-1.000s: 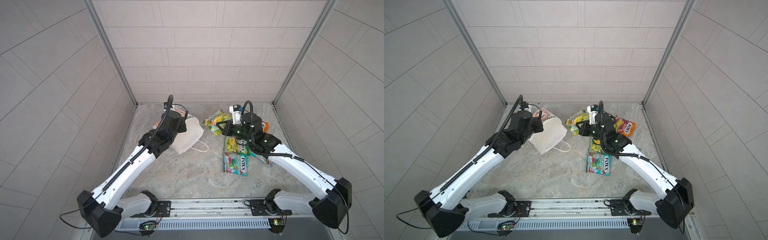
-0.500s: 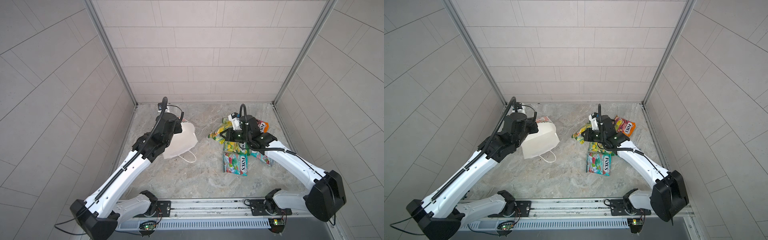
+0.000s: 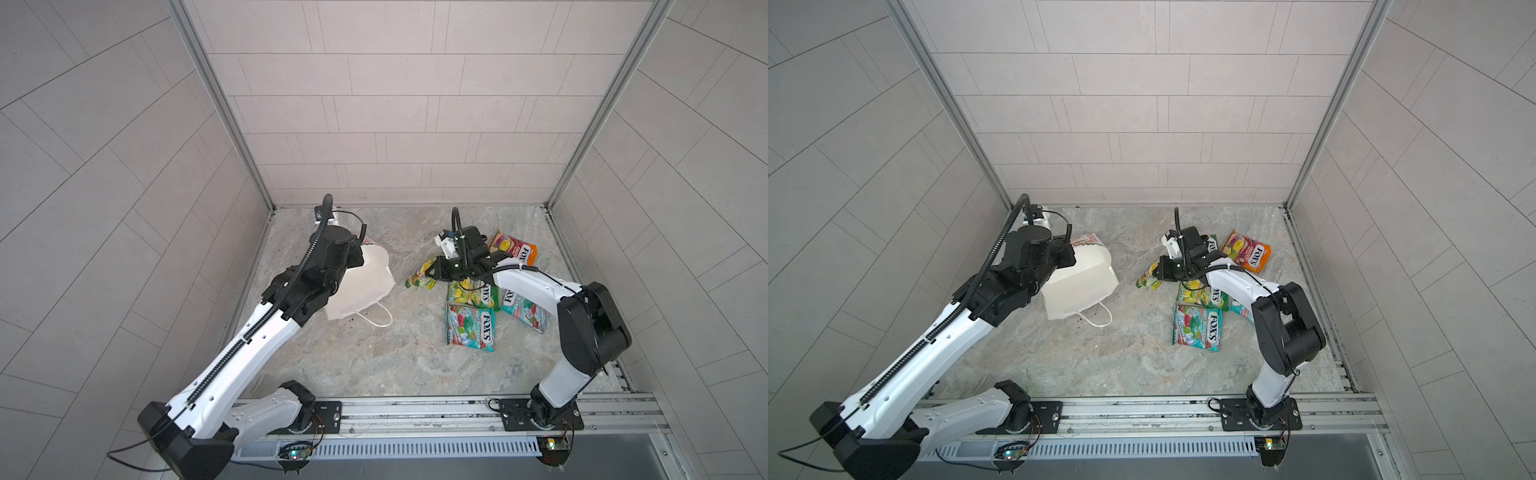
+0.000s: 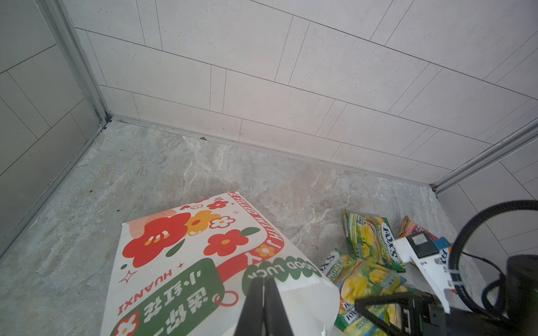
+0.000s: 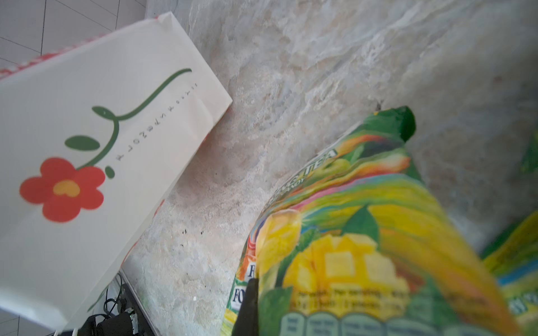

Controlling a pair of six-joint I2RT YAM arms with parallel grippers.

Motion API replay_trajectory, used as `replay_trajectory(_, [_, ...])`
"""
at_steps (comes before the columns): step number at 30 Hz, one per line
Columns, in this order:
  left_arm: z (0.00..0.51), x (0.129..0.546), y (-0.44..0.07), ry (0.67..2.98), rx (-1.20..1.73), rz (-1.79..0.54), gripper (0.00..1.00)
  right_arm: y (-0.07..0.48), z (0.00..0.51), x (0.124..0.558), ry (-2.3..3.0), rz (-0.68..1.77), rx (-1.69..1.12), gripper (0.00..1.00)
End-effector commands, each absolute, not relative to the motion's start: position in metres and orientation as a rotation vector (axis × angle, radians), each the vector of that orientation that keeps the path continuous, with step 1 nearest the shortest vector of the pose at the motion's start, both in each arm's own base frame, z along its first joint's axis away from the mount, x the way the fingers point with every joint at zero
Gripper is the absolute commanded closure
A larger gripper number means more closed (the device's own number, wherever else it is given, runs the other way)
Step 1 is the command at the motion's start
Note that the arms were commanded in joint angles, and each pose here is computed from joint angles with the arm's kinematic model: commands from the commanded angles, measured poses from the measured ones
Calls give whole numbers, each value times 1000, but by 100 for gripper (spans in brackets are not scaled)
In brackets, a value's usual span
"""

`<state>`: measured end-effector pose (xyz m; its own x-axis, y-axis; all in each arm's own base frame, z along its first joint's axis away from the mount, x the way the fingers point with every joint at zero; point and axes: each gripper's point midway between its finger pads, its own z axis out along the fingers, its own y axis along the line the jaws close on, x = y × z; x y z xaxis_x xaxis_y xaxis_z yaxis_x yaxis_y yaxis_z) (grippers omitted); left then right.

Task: Take the snacks out of the paper bag
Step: 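Pull the green bag out with the right gripper while the left lifts the paper bag, then lower the green bag beside the other candy bags and open the right gripper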

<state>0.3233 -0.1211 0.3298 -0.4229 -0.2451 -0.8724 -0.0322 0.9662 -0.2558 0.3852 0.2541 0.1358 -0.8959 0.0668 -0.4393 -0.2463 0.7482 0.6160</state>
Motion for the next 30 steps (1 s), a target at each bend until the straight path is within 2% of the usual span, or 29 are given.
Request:
replay_trajectory(1, [329, 321, -122, 2000, -198, -260, 100, 270, 156, 414, 2400, 1053, -236, 100])
replay_trajectory(11, [331, 319, -129, 1999, -181, -316, 100, 252, 112, 465, 2510, 1061, -146, 100])
replay_trajectory(14, [331, 318, -132, 2003, -169, -337, 100, 240, 100, 471, 2555, 1014, -116, 86])
replay_trajectory(17, [333, 318, -140, 2009, -143, -374, 100, 228, 96, 472, 2596, 947, -93, 68])
replay_trajectory(19, [334, 318, -144, 2014, -128, -395, 100, 220, 100, 474, 2597, 891, -89, 60])
replay_trajectory(23, [338, 317, -150, 2015, -106, -433, 100, 204, 111, 474, 2597, 779, -64, 50])
replay_trajectory(24, [339, 318, -152, 2016, -101, -440, 100, 200, 115, 474, 2592, 750, -65, 43])
replay_trajectory(25, [340, 317, -153, 2015, -99, -445, 100, 196, 117, 474, 2592, 717, -61, 41])
replay_trajectory(30, [347, 314, -157, 2015, -79, -482, 100, 174, 132, 467, 2602, 609, -42, 38])
